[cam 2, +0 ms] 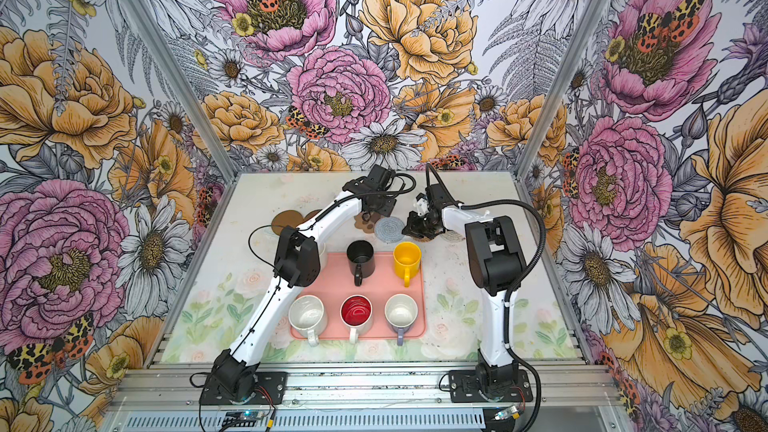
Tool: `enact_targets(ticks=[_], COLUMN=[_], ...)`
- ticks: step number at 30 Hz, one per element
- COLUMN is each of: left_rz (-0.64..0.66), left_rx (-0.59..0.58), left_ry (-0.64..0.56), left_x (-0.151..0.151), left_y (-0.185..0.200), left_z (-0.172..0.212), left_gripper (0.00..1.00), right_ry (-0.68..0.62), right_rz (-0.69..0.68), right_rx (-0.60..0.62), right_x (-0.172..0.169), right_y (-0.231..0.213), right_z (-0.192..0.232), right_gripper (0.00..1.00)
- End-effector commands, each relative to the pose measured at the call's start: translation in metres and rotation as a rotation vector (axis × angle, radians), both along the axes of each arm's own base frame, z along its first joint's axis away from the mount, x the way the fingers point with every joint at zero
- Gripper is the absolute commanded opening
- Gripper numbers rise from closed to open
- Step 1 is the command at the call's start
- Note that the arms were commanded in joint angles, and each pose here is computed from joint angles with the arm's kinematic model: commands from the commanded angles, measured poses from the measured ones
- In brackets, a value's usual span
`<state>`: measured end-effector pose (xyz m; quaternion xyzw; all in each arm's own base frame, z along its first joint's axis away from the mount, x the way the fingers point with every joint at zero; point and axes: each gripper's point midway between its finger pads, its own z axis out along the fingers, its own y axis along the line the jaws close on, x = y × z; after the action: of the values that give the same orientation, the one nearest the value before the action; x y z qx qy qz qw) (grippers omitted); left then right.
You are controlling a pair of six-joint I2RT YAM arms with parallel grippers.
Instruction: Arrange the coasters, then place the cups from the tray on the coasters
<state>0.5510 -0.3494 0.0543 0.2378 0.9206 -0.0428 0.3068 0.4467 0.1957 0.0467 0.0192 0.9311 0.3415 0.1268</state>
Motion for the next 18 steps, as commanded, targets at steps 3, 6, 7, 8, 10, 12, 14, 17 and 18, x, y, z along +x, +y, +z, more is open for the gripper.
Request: enact_targets(ticks=[3,6,7,8,10,12,14,17,18], left_rz=[-0.007,-0.007,-0.004,-0.002,0.003,0.005,0.012,0.017,0.018], left_rx=[0.045,0.059,0.066,0.070,0.075,0.077,0.076,0.065,0.064], left_ry=[-0.038,-0.039,-0.039,-0.037,-0.038,-0.037,-0.044,-0.058,-0.061], left_x=[0.006,0.007,0.007,0.007,0.007,0.007,0.009,0.013,0.014], left_y=[0.001,0.003,0.004,0.004,0.005,0.006,0.006,0.006,0.006], left_z=[-0.003,-0.006,-0.008,-0.010,-0.012,-0.013,-0.012,-0.007,-0.006], left_gripper=[0.63,0.63,0.63,0.63,0.63,0.63,0.63,0.62,0.62], right_ry=[-0.059,-0.057,-0.056,-0.055,-0.053,-0.053,-0.052,-0.051,-0.048], right_rz=[0.005,0.003,0.004,0.004,0.003,0.003,0.004,0.003,0.003], right_rx=[0.025,0.027,0.026,0.026,0.027,0.027,0.030,0.029,0.029], right_x=[0.002,0.002,0.002,0.002,0.001,0.001,0.001,0.001,0.000], right_y=[0.002,0.002,0.002,0.002,0.002,0.002,0.002,0.002,0.002], right_z=[0.024,0.024,0.023,0.023,0.023,0.023,0.023,0.022,0.022], right_gripper=[0.04,0.04,0.04,0.04,0.04,0.04,0.04,0.04,0.04])
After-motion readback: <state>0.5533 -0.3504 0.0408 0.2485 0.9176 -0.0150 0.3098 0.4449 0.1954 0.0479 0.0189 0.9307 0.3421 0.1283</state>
